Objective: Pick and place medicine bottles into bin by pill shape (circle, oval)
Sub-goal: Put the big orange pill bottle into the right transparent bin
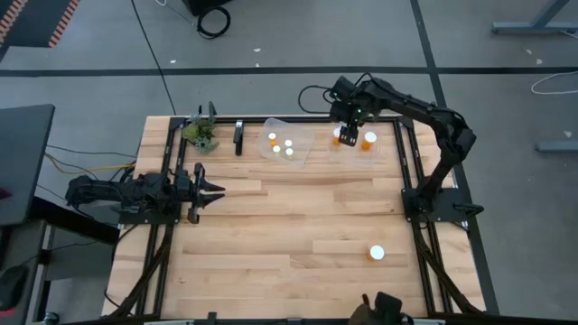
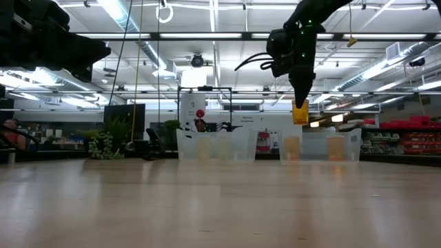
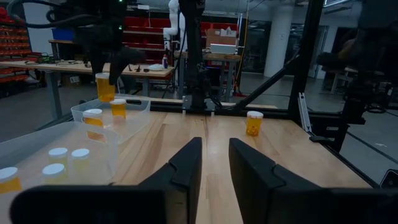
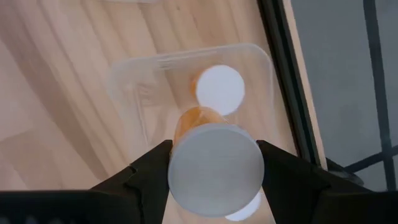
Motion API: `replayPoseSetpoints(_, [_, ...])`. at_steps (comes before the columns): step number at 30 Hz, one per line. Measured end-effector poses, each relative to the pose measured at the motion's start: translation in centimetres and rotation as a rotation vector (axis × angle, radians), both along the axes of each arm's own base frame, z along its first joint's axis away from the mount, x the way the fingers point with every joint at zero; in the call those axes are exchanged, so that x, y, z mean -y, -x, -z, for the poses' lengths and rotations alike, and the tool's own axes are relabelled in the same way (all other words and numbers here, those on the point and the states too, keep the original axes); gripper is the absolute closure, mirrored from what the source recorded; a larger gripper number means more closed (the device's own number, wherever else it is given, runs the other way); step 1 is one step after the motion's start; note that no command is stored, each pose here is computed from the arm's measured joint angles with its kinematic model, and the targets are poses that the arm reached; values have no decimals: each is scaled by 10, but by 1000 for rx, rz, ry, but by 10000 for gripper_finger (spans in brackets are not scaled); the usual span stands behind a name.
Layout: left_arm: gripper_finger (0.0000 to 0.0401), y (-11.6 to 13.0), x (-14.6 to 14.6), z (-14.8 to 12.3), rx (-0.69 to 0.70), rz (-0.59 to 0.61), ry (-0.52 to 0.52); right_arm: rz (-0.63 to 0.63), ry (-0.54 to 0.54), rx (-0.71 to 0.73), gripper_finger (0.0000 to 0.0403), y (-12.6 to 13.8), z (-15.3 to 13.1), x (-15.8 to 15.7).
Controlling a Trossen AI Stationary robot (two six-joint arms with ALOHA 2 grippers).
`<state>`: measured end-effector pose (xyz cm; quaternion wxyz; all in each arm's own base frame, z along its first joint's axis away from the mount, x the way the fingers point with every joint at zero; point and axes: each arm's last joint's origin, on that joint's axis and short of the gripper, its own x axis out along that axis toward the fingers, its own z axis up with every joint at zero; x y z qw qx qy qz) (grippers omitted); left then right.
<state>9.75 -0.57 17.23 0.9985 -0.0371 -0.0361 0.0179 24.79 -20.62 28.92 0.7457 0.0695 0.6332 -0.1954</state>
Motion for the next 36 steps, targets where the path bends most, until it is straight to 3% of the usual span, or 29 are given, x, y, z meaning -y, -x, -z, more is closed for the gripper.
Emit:
replayPoseSetpoints(9, [307,0,0,0,0,0,0,107,-61,-67,177,23,39,13])
replayPoseSetpoints(18, [311,0,0,0,0,0,0,99,-78,-67,177,32,81,10])
replayPoseSetpoints(28, [312,0,0,0,0,0,0,80,-130,-46,176,34,91,6])
replayPoseSetpoints(36, [307,0,0,0,0,0,0,84,-126,-41,148,33,91,6])
